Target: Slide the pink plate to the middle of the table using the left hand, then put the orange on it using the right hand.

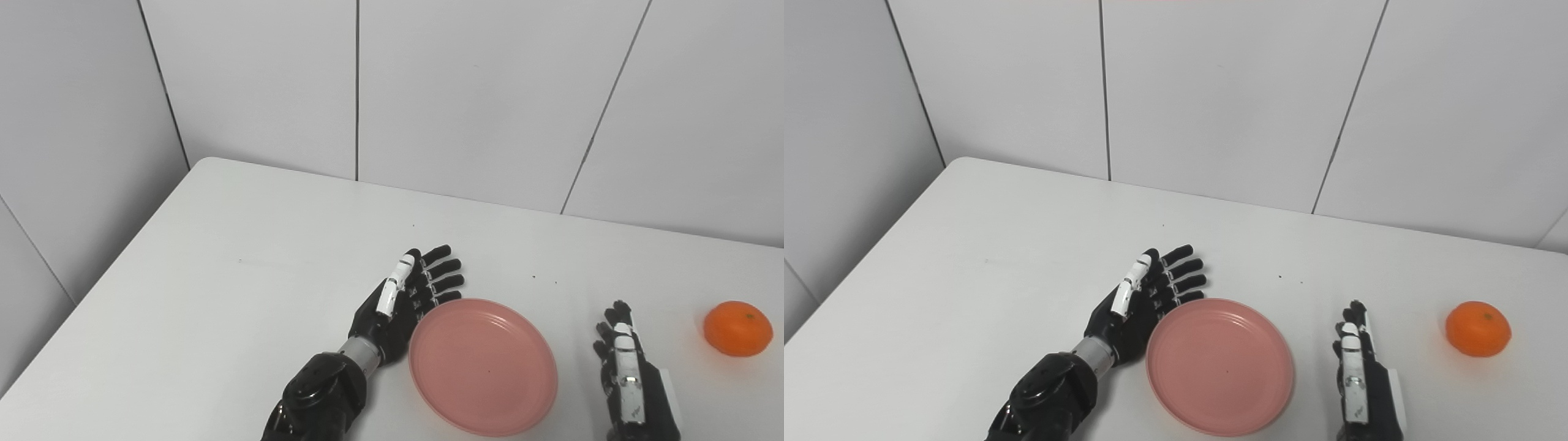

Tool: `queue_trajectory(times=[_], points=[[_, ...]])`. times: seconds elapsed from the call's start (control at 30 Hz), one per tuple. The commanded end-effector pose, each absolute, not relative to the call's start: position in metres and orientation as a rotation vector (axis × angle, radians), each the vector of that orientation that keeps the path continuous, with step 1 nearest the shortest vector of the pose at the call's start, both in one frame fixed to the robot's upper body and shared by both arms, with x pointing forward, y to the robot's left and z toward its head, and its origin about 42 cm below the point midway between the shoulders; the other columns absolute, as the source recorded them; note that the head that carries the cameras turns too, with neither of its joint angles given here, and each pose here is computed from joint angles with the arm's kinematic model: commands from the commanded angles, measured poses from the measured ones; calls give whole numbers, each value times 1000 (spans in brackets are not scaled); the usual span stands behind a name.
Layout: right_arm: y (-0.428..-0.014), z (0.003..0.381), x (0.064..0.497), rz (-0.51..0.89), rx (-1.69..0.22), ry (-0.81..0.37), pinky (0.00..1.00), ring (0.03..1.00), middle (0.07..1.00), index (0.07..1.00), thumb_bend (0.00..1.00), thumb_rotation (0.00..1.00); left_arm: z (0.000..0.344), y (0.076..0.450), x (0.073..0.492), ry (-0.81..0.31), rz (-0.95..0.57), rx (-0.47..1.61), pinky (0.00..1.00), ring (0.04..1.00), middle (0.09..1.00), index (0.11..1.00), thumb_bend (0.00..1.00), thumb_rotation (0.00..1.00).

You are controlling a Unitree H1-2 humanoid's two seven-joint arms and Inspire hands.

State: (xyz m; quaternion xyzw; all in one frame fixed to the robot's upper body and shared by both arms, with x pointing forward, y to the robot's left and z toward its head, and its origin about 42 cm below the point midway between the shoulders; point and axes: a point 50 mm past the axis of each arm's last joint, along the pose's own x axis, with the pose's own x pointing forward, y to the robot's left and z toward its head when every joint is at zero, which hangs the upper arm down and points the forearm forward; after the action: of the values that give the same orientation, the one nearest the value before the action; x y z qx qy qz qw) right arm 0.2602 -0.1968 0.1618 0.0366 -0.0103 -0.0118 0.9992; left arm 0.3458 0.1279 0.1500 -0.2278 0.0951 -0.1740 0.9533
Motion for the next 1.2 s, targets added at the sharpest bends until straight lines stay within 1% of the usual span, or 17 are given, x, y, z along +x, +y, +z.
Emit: queue_trajectory(times=[0.0,0.13,0.2,0.33,0.4,0.43,0.5,0.53,0.6,0.8,0.83,0.87,0.93,0.97,1.03,1.1,1.17], points=[[-196,178,265,-31,56,-71,978,970,970,971,290,1000,144,133,341,231,-339,-463,825,833,844,833,345,1000],[-197,183,266,-36,41,-94,961,944,950,949,295,1000,144,137,340,230,-332,-453,821,833,845,836,347,1000],[-199,188,268,-17,20,-120,953,939,948,946,315,1000,144,140,339,226,-332,-456,827,837,849,840,348,1000],[-202,197,271,-9,3,-144,928,920,935,933,427,1000,144,144,338,221,-324,-449,835,843,855,846,352,1000],[-203,202,272,-19,0,-150,903,905,920,914,473,940,144,146,337,218,-318,-444,838,847,857,847,352,1000],[-204,205,273,-27,-21,-155,876,891,906,898,498,915,145,147,337,217,-316,-442,840,849,859,849,355,1000],[-205,209,273,-39,-55,-164,860,883,897,888,509,911,145,150,338,214,-317,-442,843,851,860,851,356,1000],[-206,213,273,-47,-118,-188,852,879,894,884,513,909,145,152,338,213,-315,-442,845,851,861,852,356,1000],[-208,219,273,-61,-201,-223,825,861,878,871,506,949,145,156,339,210,-313,-444,837,844,855,847,357,1000],[-214,232,274,-108,-293,-272,799,851,872,857,511,875,142,168,338,211,-310,-450,843,854,863,847,356,1000],[-217,235,274,-129,-346,-287,795,849,870,855,511,871,140,170,338,212,-311,-456,843,855,863,847,357,1000],[-218,237,274,-145,-384,-298,773,833,858,853,557,901,139,171,338,213,-312,-459,844,854,861,847,355,1000],[-223,241,274,-180,-451,-316,761,820,845,850,618,905,138,175,338,215,-312,-468,844,851,860,847,350,1000],[-226,243,274,-196,-483,-318,761,819,844,850,620,905,137,176,338,215,-309,-471,844,851,860,847,350,1000],[-232,245,275,-224,-534,-326,779,821,836,847,658,906,136,180,337,216,-304,-474,844,846,855,845,346,1000],[-238,247,277,-247,-562,-340,764,815,828,839,670,900,135,183,337,216,-305,-474,847,845,854,846,344,1000],[-243,248,278,-271,-576,-348,752,810,824,837,701,851,133,187,337,214,-313,-472,853,854,865,859,342,1000]])
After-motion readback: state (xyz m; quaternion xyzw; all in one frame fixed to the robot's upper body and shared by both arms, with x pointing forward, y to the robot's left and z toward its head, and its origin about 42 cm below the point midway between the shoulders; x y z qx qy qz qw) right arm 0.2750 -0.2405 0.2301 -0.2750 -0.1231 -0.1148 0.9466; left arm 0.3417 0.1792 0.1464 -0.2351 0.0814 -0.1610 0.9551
